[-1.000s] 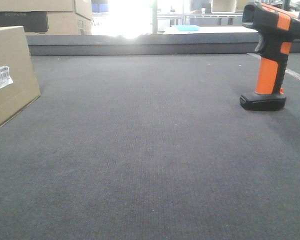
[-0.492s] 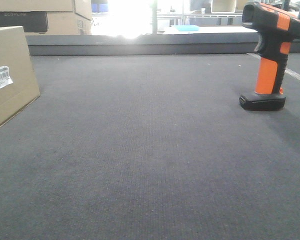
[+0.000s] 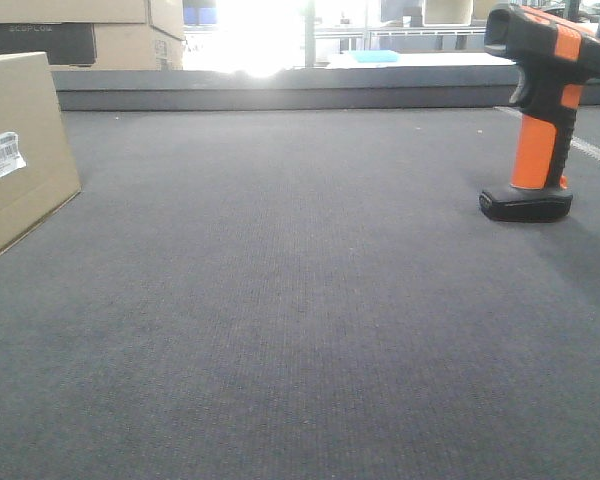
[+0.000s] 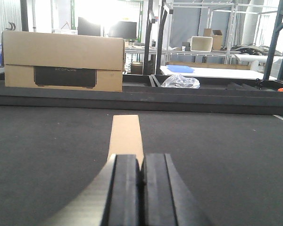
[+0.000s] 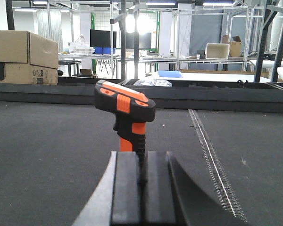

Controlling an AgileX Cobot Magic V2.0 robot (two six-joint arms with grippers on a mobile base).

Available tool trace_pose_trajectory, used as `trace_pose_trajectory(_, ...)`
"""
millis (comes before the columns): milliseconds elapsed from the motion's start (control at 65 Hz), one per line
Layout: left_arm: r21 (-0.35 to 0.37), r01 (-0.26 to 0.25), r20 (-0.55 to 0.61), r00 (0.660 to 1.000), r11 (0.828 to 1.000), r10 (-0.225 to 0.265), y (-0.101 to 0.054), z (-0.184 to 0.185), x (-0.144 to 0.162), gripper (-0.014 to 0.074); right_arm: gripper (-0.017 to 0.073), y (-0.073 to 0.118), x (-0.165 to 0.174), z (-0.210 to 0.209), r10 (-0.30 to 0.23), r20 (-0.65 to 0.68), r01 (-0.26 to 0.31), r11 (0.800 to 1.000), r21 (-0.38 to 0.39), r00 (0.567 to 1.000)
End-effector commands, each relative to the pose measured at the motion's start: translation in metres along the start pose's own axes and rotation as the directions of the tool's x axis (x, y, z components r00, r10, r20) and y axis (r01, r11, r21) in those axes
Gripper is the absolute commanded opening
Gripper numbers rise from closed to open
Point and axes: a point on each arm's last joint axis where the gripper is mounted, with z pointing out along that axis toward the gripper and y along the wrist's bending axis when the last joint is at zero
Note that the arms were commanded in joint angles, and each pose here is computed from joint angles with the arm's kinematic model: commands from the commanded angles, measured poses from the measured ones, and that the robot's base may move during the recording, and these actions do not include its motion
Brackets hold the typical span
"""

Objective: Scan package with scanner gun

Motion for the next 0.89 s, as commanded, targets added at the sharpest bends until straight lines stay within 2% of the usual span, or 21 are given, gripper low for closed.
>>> trace_pose_trajectory(0, -0.001, 0.006, 0.023, 1.000, 1.000, -0.006, 0.000, -0.001, -0.001, -0.0111, -0.0162, -0.001, -0.002, 0.000, 0.004, 0.036, -0.005, 1.000, 0.008, 0.999)
trace_pose_trajectory(785, -0.001, 0.006, 0.014, 1.000, 1.000, -0.006, 0.000, 0.000, 0.001, -0.0111, -0.0162, -0.001, -0.002, 0.000, 0.004, 0.036, -0.005, 1.000, 0.008, 0.999)
trace_pose_trajectory(877, -0.008, -0.020, 0.017, 1.000, 1.000, 0.020, 0.001, 0.004, 0.012, -0.0111, -0.0162, -0.001, -0.002, 0.000, 0.004, 0.036, -0.005, 1.000, 0.008, 0.999)
